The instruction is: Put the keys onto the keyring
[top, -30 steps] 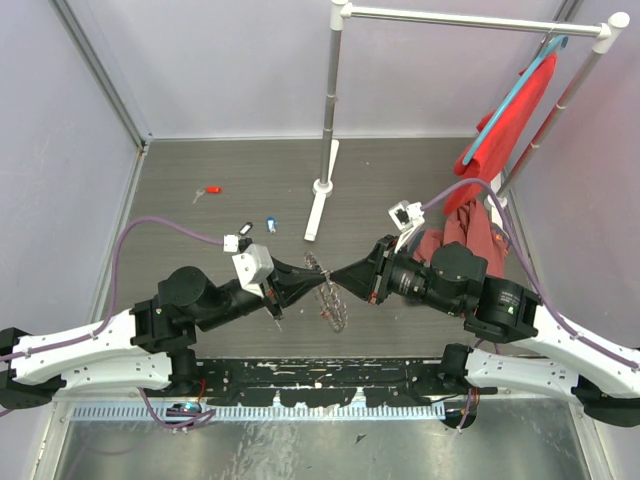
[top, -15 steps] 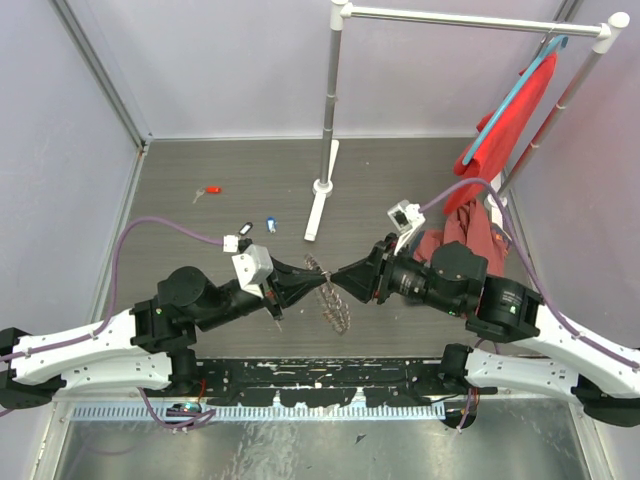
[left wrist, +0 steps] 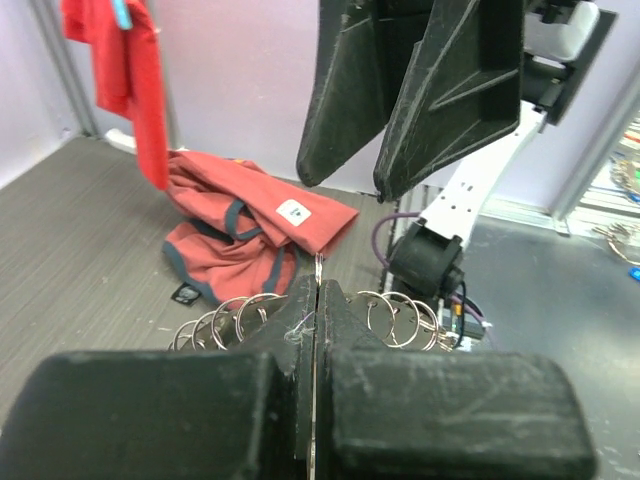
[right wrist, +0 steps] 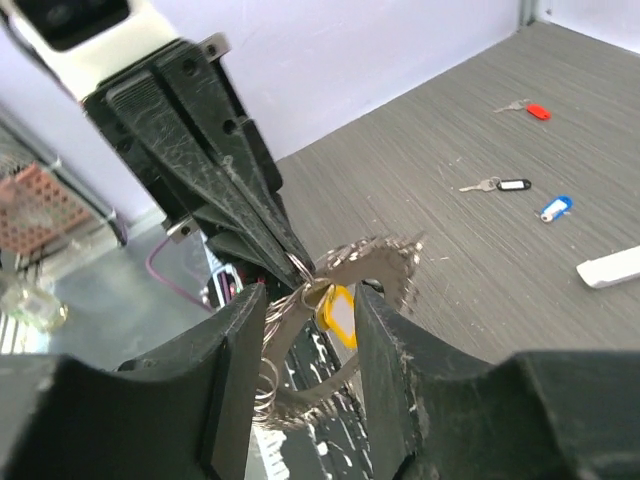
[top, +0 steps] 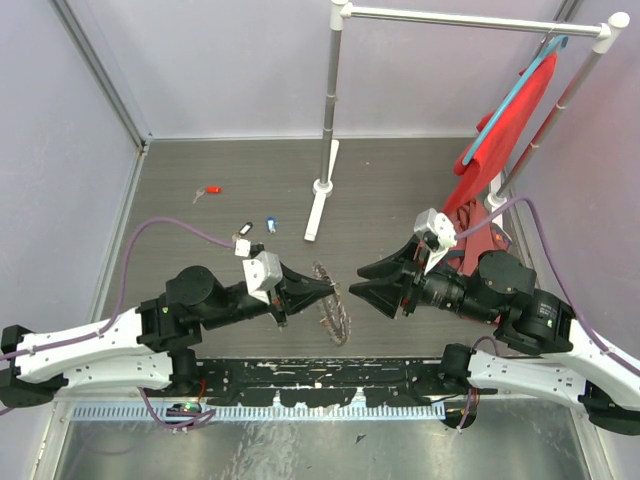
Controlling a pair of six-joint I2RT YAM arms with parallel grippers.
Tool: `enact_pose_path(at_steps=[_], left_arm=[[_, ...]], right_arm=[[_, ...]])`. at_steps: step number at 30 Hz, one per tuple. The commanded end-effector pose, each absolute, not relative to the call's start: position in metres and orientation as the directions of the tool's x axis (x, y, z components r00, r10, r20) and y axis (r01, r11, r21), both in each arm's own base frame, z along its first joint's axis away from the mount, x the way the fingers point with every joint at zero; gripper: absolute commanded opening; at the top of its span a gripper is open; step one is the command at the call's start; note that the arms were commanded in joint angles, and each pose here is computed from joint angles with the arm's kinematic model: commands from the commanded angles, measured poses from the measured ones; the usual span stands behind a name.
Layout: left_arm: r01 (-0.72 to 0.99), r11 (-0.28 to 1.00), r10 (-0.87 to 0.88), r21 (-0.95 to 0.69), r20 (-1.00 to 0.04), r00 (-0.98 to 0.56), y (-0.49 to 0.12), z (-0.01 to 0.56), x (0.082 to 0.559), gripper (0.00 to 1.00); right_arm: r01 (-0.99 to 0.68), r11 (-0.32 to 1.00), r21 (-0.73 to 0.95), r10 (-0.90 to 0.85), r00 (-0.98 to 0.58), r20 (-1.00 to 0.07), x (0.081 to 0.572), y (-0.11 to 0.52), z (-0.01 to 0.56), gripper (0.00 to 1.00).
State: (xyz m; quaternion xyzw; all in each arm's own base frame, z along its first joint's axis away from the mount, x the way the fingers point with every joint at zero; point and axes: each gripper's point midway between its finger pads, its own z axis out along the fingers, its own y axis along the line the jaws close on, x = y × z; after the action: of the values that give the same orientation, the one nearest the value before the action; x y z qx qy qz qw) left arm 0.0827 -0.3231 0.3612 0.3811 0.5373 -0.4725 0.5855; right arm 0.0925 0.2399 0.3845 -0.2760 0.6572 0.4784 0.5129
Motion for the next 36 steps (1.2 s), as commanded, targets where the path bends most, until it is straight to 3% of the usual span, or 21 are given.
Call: enact_pose_path(at_steps=[1, 8, 16, 36], left_arm=[[0.994, 0.100, -0.280, -0.041, -0.960, -0.011, -0.326, 0.413, 0.054, 0.00], [0.999, 0.000, -0.301, -0.050, -0.952, -0.048, -0.333, 0.418, 0.038, 0.00], [0.999, -0.021, -0.305, -0.044, -0.951, -0.048, -0.334, 0.422, 0.034, 0.00], [0.998, -0.040, -0.291, -0.041, -0.955, -0.051, -0.336, 0.419, 0.031, 0.00]], right_arm=[[-0.971, 0.203, 0.124, 0.087, -0.109, -0.990, 0.062, 0.240, 0.405, 0.46], [-0.995, 0.091, 0.049, 0.074, -0.042, -0.996, 0.042, 0.238, 0.411, 0.36], [-0.996, 0.056, 0.064, 0.020, -0.063, -0.998, 0.038, 0.244, 0.402, 0.37], [-0.995, 0.041, 0.086, -0.015, -0.087, -0.996, 0.040, 0.256, 0.393, 0.16]])
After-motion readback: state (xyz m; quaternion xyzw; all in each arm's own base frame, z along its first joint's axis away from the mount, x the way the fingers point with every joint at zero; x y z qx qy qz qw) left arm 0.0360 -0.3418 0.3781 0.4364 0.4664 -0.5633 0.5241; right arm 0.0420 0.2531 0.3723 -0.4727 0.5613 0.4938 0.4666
